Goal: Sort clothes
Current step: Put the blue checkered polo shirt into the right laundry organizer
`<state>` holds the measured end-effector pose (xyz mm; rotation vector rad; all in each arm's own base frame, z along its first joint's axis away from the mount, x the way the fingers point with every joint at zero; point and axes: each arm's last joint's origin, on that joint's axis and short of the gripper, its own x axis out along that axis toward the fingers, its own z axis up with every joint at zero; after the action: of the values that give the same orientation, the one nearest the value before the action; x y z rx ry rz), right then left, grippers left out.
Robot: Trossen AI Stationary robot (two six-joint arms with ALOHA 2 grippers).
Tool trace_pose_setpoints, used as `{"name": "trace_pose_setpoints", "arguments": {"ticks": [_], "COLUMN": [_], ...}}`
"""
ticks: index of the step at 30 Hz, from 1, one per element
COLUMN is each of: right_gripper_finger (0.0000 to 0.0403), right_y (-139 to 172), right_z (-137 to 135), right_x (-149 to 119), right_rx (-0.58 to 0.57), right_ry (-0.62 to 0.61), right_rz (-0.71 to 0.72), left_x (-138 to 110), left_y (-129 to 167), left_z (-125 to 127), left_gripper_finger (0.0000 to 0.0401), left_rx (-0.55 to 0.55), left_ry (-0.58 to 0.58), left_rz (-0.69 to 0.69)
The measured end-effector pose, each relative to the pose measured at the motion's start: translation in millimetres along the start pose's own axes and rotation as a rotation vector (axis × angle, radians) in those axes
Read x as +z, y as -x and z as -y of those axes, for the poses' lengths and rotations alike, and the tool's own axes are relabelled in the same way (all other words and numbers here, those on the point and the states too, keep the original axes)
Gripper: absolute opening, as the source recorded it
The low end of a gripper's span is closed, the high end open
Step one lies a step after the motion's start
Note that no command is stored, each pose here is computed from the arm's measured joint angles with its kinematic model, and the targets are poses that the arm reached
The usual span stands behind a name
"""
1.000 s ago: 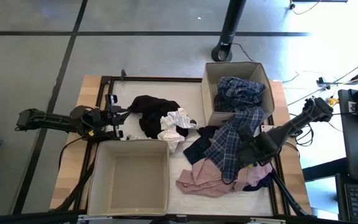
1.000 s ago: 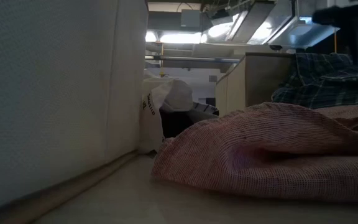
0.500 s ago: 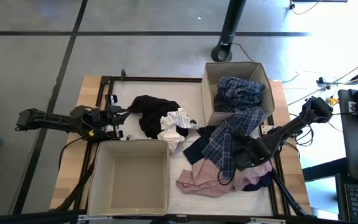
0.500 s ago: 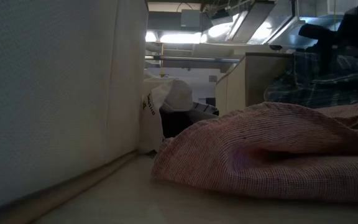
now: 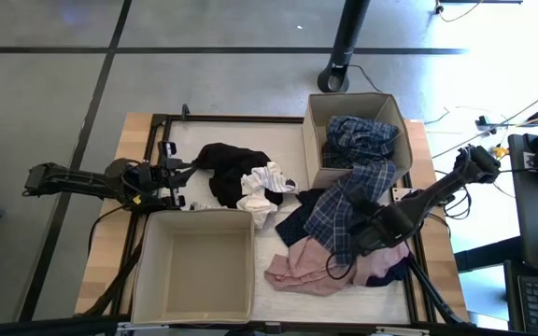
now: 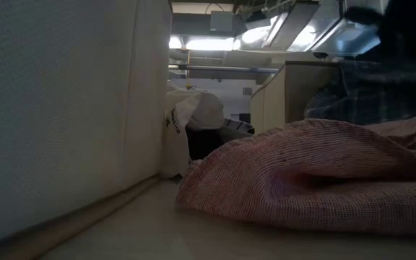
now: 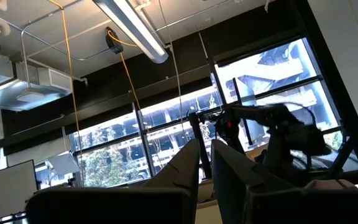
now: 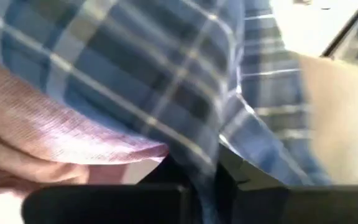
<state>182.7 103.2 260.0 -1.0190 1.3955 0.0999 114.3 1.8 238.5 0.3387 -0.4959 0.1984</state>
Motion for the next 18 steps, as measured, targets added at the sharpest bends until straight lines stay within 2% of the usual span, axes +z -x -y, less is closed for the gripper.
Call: {"name": "trace_pose_setpoints", "arguments": {"ticks": [7, 12, 18], "right_gripper_finger": [0.0006, 0.0014, 0.0007], "right_y": [61.6, 101.6, 128.8], "right_z": [41.3, 72.7, 111.2], "right_x": [-10.2, -25.4, -62.0], "right_rx": [-0.089, -0.314, -0.535], "right_ry": [-0.050, -0.145, -0.331], "right_rz": [0.075, 0.174, 0.167], "left_x": [0.0, 0.0, 0.1], "left_y": [0.0, 0.0, 0.0], "left_z": [0.0, 0.0, -0.1], "left_gripper_finger": [0.0031, 0.0031, 0.0031], "left_rx": [0.000, 0.000, 0.001], "left_ry": [0.004, 0.004, 0.002], "left_rz": [0.000, 0.000, 0.001]}}
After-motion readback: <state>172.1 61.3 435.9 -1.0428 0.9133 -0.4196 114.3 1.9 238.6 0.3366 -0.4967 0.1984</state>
